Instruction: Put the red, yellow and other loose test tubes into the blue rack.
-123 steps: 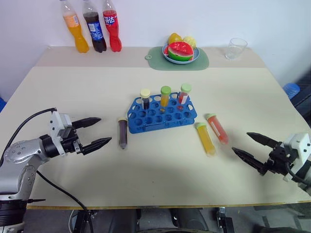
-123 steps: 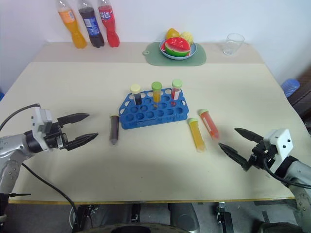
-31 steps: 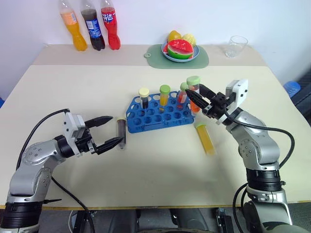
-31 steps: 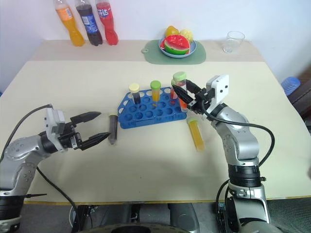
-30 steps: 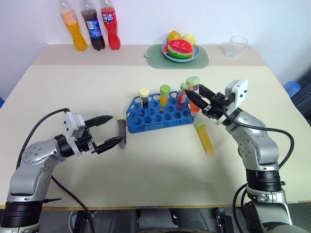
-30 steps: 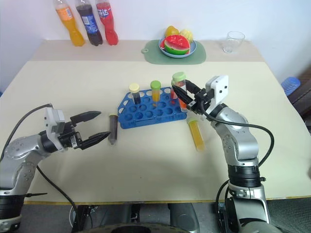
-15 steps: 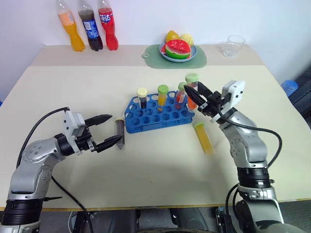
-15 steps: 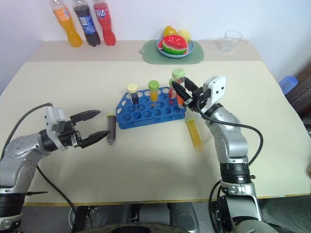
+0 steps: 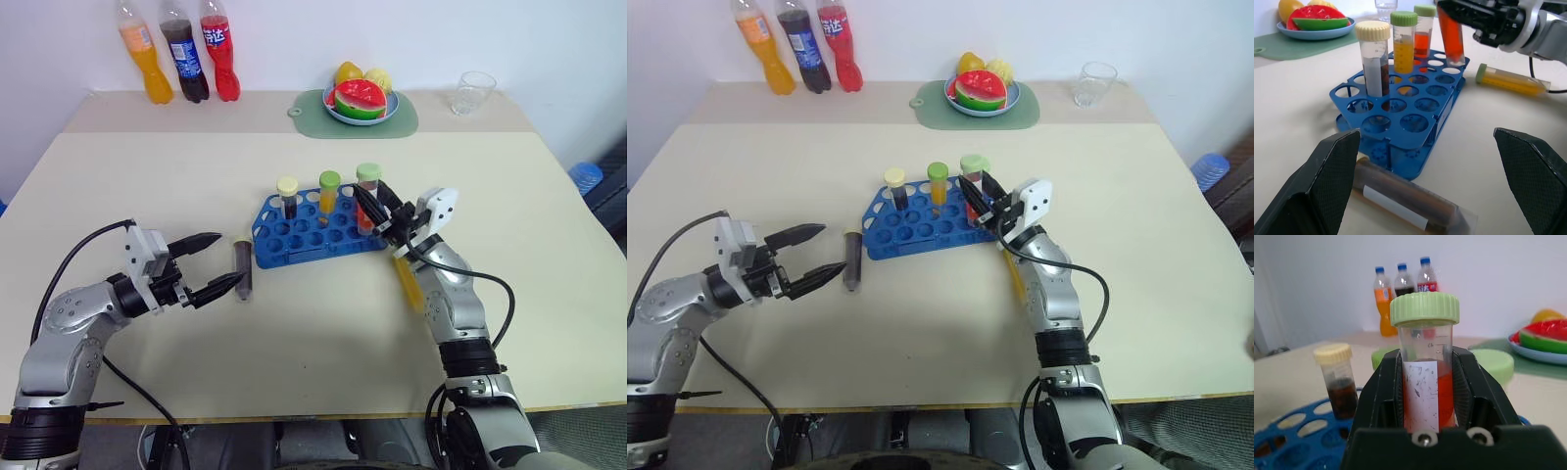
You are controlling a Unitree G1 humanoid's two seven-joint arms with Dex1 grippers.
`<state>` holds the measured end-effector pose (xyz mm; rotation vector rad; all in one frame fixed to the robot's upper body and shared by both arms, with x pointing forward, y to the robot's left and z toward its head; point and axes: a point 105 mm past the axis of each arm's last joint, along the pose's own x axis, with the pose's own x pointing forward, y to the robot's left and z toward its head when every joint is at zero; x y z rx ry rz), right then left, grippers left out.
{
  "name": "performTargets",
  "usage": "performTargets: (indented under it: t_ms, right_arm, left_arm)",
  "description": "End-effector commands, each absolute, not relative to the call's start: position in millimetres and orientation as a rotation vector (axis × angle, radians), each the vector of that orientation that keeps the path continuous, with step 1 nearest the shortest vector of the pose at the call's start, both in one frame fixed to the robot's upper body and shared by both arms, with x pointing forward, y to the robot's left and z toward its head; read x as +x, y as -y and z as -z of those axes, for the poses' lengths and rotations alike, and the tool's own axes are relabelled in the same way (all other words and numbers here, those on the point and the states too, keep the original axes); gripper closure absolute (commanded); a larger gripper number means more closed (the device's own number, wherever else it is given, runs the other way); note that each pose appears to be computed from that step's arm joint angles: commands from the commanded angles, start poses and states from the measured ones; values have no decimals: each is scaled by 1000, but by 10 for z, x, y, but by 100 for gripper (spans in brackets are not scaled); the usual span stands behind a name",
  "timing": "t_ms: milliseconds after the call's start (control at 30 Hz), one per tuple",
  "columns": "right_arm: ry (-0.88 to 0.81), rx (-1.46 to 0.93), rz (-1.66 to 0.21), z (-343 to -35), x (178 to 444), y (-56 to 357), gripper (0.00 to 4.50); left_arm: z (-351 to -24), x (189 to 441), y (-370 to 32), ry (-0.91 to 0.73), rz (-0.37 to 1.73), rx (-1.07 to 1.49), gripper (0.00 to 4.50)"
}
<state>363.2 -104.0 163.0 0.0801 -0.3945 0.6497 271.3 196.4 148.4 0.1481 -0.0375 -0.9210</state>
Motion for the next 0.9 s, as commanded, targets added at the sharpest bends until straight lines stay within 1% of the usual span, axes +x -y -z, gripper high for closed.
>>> performTargets:
  t_ms: [33,500,633,900]
  right_arm:
    - [403,63,-638,-1597,3643,1080,354]
    - [412,59,-614,-1614,3678,1186,354]
    - [416,48,-601,-1643,3695,1249,354]
    - [383,50,-621,-1520,3658,1204,354]
  left_arm:
    - [-1628,2682,-2021,86,905,196,0]
    - [-1625,2680,-2036,79,914,197,0]
    - [-1642,2664,-2015,93,946,179,0]
    - [-1651,2608,-1959,101,1019,160,0]
